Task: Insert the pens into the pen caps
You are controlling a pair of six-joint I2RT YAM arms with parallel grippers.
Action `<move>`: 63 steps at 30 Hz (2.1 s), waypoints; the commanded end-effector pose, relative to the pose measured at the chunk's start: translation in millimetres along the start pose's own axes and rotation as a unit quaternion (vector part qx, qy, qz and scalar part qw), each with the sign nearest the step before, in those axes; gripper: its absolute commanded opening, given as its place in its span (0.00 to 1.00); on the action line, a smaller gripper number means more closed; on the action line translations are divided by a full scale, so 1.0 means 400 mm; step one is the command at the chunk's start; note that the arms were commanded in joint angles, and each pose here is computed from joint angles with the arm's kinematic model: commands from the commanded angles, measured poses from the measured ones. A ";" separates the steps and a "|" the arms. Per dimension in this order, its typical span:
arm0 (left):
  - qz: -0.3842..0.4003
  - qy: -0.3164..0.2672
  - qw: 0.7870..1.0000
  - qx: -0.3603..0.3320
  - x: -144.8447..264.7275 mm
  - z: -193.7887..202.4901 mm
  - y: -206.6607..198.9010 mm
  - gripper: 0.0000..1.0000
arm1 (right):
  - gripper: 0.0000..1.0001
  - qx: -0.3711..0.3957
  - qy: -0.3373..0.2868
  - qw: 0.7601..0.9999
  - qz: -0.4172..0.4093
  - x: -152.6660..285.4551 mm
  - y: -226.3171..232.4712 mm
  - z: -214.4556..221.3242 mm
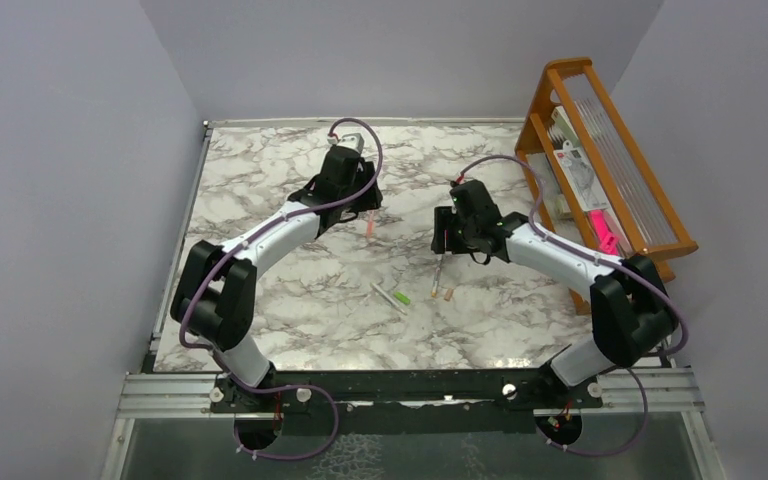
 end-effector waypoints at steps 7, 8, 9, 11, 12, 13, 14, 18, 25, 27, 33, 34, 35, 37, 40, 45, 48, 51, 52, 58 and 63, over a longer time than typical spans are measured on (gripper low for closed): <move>-0.020 -0.024 0.999 0.016 0.027 0.013 0.020 0.51 | 0.54 0.023 0.071 0.995 0.066 -0.068 0.005 0.070; -0.018 -0.025 0.999 0.016 0.029 0.013 0.018 0.51 | 0.52 0.024 0.074 0.994 0.073 -0.074 0.004 0.075; -0.018 -0.025 0.999 0.017 0.031 0.014 0.019 0.51 | 0.51 0.025 0.076 0.993 0.081 -0.079 0.005 0.080; -0.016 -0.025 0.999 0.016 0.031 0.018 0.019 0.51 | 0.49 0.027 0.085 0.992 0.092 -0.089 0.007 0.091; -0.016 -0.025 0.999 0.016 0.031 0.020 0.020 0.51 | 0.47 0.026 0.089 0.991 0.100 -0.092 0.006 0.096; -0.016 -0.024 0.999 0.016 0.031 0.022 0.020 0.51 | 0.46 0.026 0.092 0.990 0.106 -0.096 0.006 0.101; -0.015 -0.023 1.000 0.016 0.030 0.024 0.019 0.51 | 0.45 0.026 0.095 0.989 0.112 -0.098 0.005 0.107; -0.010 -0.024 0.999 0.019 0.031 0.023 0.015 0.51 | 0.35 0.017 0.105 0.988 0.116 -0.104 0.002 0.127; 0.038 -0.022 0.999 0.031 0.041 0.027 -0.019 0.51 | 0.06 0.003 0.110 0.989 0.095 -0.106 0.016 0.138; 0.077 -0.018 0.996 0.042 0.042 0.034 -0.047 0.51 | 0.02 -0.001 0.103 0.991 0.086 -0.100 0.026 0.128; 0.202 -0.023 0.977 0.070 0.076 0.035 -0.134 0.53 | 0.02 -0.011 0.021 1.000 -0.003 -0.012 0.105 0.028; 0.219 -0.028 0.972 0.074 0.088 0.031 -0.146 0.53 | 0.02 -0.014 0.003 1.000 -0.018 0.010 0.115 0.010; 0.239 -0.034 0.967 0.078 0.104 0.023 -0.160 0.53 | 0.02 -0.019 -0.020 0.999 -0.030 0.033 0.123 -0.011; 0.273 -0.043 0.958 0.080 0.134 0.012 -0.186 0.53 | 0.02 -0.034 -0.068 0.996 -0.045 0.080 0.126 -0.045; 0.324 -0.066 0.941 0.079 0.185 -0.006 -0.228 0.54 | 0.02 -0.065 -0.150 0.982 -0.099 0.160 0.138 -0.090; 0.406 -0.116 0.903 0.074 0.274 -0.034 -0.294 0.54 | 0.01 -0.109 -0.281 0.924 -0.236 0.310 0.166 -0.136; 0.437 -0.127 0.888 0.063 0.301 -0.039 -0.325 0.54 | 0.01 -0.118 -0.318 0.900 -0.275 0.364 0.166 -0.143; 0.466 -0.136 0.872 0.060 0.326 -0.040 -0.350 0.54 | 0.01 -0.113 -0.335 0.889 -0.292 0.400 0.174 -0.157; 0.478 -0.140 0.865 0.058 0.336 -0.039 -0.358 0.54 | 0.01 -0.110 -0.340 0.885 -0.298 0.412 0.177 -0.161; 0.511 -0.167 0.843 0.024 0.383 -0.017 -0.397 0.57 | 0.02 -0.082 -0.377 0.865 -0.322 0.487 0.194 -0.195; 0.520 -0.168 0.838 0.013 0.391 -0.006 -0.418 0.57 | 0.01 -0.066 -0.373 0.858 -0.346 0.517 0.218 -0.200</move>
Point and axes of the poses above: each gripper's point midway between its finger pads, its own x axis back along the fingers, its own y axis along the line the jaws close on, z = x × y, the point moved 3 cm from there along x, back along the fingers, and after that the axes turned 7 degrees about -x, right-handed, at the moved point
